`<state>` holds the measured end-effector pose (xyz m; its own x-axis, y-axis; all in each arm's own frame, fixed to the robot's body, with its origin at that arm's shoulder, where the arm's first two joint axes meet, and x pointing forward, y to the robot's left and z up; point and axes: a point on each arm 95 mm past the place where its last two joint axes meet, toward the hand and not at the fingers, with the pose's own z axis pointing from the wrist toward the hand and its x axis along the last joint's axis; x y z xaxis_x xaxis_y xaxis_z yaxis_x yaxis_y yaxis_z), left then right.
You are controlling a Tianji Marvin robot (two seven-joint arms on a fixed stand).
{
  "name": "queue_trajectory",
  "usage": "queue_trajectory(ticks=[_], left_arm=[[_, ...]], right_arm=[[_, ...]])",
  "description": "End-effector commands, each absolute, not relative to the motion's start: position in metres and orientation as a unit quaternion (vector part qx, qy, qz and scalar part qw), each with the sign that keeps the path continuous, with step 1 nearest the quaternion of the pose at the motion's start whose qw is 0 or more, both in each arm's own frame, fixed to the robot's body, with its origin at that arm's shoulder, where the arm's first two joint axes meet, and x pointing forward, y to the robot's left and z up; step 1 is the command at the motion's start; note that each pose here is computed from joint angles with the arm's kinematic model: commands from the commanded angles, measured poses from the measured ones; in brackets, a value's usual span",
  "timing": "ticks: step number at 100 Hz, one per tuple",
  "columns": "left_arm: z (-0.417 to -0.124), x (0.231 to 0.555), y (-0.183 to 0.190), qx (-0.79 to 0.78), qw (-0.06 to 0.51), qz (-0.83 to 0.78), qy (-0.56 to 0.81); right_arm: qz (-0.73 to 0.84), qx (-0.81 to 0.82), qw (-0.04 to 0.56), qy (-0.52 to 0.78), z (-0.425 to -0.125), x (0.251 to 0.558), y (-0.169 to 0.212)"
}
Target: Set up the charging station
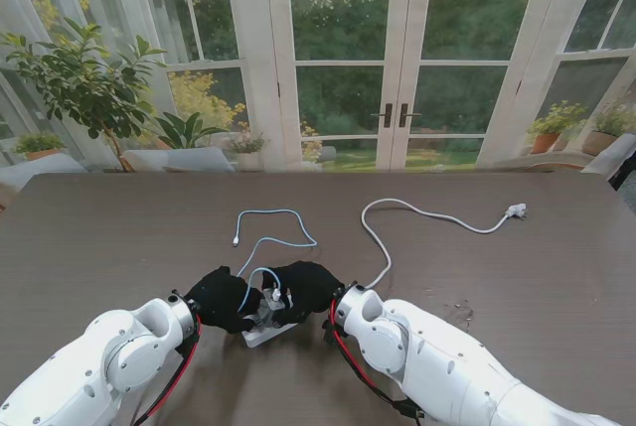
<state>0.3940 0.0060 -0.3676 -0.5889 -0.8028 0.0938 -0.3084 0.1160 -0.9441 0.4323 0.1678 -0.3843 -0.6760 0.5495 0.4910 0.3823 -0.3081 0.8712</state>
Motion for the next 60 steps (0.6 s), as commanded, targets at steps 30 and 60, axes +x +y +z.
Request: queue_trajectory(ticks=[30,60], left_arm=[[-0.3944,0.3788,0.0114,-0.405,0.208,-0.504,0.734],[-0.3949,0.3783,0.012,-0.404,0.207,-0.504,0.735]], right_arm=[[0.702,0.392,0.065,0.591,-0.3775,0.425,0.1738],[0.697,0.386,0.087,0.598,-0.3765,0.4254,0.1737]])
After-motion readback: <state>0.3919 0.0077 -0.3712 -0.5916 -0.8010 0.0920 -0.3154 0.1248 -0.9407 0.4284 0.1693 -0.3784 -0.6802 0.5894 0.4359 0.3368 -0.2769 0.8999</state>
